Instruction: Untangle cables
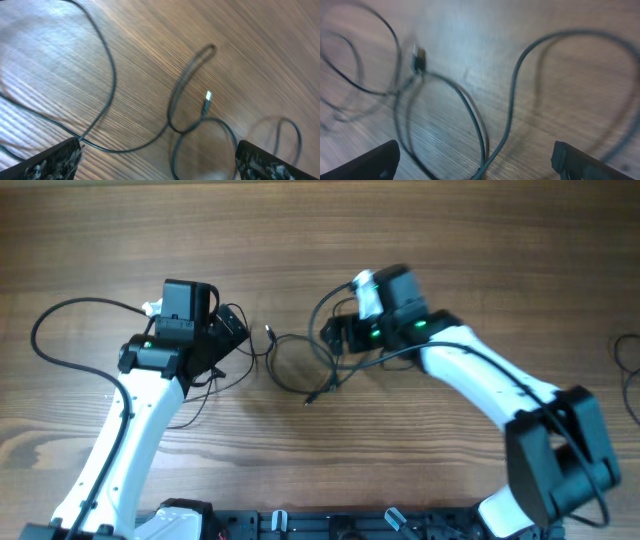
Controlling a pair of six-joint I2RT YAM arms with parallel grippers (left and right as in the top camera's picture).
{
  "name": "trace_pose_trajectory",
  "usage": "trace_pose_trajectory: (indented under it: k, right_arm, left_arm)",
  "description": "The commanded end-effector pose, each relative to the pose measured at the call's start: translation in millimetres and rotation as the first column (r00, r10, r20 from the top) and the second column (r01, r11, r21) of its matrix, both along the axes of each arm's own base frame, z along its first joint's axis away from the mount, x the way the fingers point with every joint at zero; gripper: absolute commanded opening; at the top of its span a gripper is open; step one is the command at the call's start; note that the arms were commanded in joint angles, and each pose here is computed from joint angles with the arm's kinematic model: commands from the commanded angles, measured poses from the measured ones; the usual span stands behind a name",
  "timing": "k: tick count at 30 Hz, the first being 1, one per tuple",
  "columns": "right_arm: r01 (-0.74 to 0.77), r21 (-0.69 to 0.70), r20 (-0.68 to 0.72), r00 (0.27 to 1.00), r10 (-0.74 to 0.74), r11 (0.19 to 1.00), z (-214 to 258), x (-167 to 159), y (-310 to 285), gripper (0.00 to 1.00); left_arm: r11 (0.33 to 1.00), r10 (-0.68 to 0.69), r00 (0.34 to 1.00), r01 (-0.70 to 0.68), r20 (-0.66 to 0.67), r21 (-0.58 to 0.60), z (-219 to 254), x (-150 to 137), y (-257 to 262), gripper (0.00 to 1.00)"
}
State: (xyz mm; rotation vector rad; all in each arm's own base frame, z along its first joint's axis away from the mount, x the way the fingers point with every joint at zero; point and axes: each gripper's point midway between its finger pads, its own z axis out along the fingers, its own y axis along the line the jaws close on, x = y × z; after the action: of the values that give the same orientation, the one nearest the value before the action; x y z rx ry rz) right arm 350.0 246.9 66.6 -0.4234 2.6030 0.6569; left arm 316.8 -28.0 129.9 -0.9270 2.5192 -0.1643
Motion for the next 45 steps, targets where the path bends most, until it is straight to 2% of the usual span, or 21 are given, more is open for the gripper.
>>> trace_pose_trajectory:
  k: [1, 5, 9, 10, 12, 15, 18, 20, 22, 23, 27, 33, 35, 38, 45]
  right_arm:
    - [-0.255, -0.150, 0.022, 0.965, 0.261, 0.955, -35, -33, 21, 1.00]
    - [-0.368, -0.242, 0.065, 0.917, 0.394, 0.898, -38, -56, 45, 1.00]
    - [-0.336, -0.324, 0.096, 0.918, 0.384, 0.884, -39, -57, 47, 1.00]
    - [-0.319, -0.321, 0.093, 0.926, 0.365, 0.892, -39, -57, 47, 1.00]
    - [-0.284, -0.309, 0.086, 0.942, 0.324, 0.907, -39, -56, 46, 1.00]
    - [-0.246, -0.290, 0.070, 0.958, 0.277, 0.925, -40, -56, 45, 1.00]
    - [-0.210, -0.276, 0.051, 0.971, 0.232, 0.938, -40, -57, 44, 1.00]
    - [-0.176, -0.267, 0.035, 0.981, 0.192, 0.947, -41, -58, 42, 1.00]
    - [-0.134, -0.264, 0.029, 0.989, 0.147, 0.955, -41, -56, 40, 0.99]
    - [-0.117, -0.260, 0.026, 0.991, 0.128, 0.959, -41, -56, 40, 1.00]
    - [-0.118, -0.257, 0.028, 0.991, 0.130, 0.959, -41, -56, 41, 1.00]
    - [-0.126, -0.240, 0.017, 0.991, 0.134, 0.962, -41, -58, 44, 1.00]
    - [-0.183, -0.186, -0.002, 0.983, 0.186, 0.965, -38, -65, 55, 1.00]
    - [-0.356, -0.055, 0.031, 0.933, 0.358, 0.933, -25, -77, 84, 1.00]
    - [-0.427, 0.066, 0.137, 0.899, 0.416, 0.902, -11, -78, 113, 1.00]
  left_arm:
    - [0.988, 0.156, 0.988, -0.155, -0.022, 0.019, -12, 2, 13, 1.00]
    - [0.971, 0.238, 0.970, -0.239, -0.049, -0.002, -23, 4, 18, 1.00]
    - [0.971, 0.234, 0.971, -0.236, -0.057, -0.039, -36, 17, 14, 0.78]
    - [0.976, 0.210, 0.976, -0.213, -0.056, -0.052, -38, 20, 10, 0.74]
    - [0.993, 0.024, 0.999, -0.028, -0.033, -0.118, -46, 39, -14, 0.73]
    - [0.993, -0.001, 0.998, -0.007, -0.067, -0.115, -62, 41, -16, 0.76]
    - [0.994, 0.002, 0.992, -0.015, -0.122, -0.105, -83, 39, -15, 0.59]
    - [0.995, 0.003, 0.988, -0.018, -0.152, -0.098, -96, 39, -15, 0.39]
    - [0.995, 0.005, 0.985, -0.022, -0.172, -0.096, -106, 38, -15, 0.09]
    - [0.995, 0.005, 0.985, -0.022, -0.173, -0.096, -108, 39, -15, 0.04]
    - [0.993, 0.004, 0.994, -0.017, -0.108, -0.118, -91, 53, -18, 0.04]
    - [0.967, -0.059, 0.994, 0.081, 0.097, -0.240, -12, 71, -42, 0.04]
    - [0.961, -0.067, 0.987, 0.103, 0.146, -0.257, 7, 70, -45, 0.04]
    - [0.958, -0.060, 0.975, 0.116, 0.212, -0.264, 33, 66, -45, 0.04]
    - [0.937, 0.057, 0.968, 0.032, 0.244, -0.349, 57, 62, -44, 0.04]
